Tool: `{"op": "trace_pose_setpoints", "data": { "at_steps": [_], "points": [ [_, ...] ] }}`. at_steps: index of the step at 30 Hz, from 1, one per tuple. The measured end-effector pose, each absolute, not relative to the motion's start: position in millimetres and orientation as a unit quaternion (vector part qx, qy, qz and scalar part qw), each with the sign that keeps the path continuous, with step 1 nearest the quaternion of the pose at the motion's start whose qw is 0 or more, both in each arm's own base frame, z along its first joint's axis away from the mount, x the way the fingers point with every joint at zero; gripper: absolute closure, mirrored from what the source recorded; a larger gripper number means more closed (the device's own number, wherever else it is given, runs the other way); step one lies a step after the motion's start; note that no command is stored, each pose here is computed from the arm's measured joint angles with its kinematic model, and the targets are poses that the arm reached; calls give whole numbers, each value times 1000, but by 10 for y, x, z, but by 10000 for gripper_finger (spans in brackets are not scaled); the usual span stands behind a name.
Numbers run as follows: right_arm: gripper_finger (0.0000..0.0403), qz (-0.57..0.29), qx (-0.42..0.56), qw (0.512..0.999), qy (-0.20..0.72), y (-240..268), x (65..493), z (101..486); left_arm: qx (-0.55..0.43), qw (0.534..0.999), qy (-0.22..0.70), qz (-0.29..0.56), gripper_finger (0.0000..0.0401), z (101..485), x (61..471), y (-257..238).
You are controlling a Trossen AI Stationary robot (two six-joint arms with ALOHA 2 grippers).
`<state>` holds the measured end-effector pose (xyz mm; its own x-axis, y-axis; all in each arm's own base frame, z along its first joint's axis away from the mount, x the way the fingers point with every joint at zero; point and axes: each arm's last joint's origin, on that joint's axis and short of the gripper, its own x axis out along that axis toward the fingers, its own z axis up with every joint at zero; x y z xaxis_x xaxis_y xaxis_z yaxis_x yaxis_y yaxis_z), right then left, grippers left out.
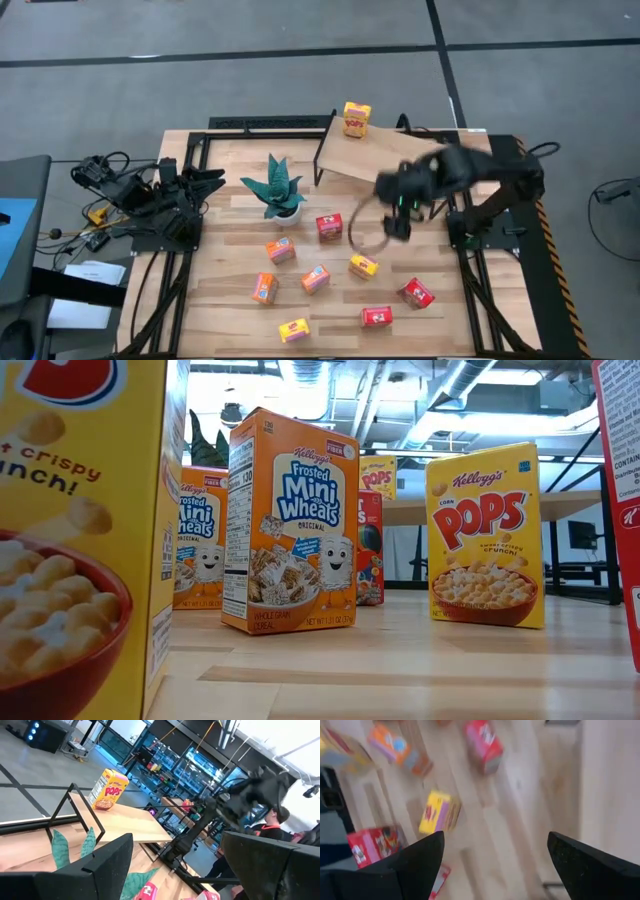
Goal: Stack cereal on shelf
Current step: Put the top yellow cereal box on the shelf aligned with the other yellow cereal box
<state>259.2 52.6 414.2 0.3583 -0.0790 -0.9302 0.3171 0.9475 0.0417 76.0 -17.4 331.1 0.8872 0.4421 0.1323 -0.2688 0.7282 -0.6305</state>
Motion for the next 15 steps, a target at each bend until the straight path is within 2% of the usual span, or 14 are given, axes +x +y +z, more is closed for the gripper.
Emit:
{"op": "trace_pose_setpoints", "data": {
  "at_steps": [8,15],
  "points": [
    [23,-132,119,783,595,1039,2842,3495,-314,921,-137,185,108,3312,761,-179],
    [21,-134,122,771,610,1166,3168,3140,-313,923,-136,179,108,3313,762,-182]
  ]
}}
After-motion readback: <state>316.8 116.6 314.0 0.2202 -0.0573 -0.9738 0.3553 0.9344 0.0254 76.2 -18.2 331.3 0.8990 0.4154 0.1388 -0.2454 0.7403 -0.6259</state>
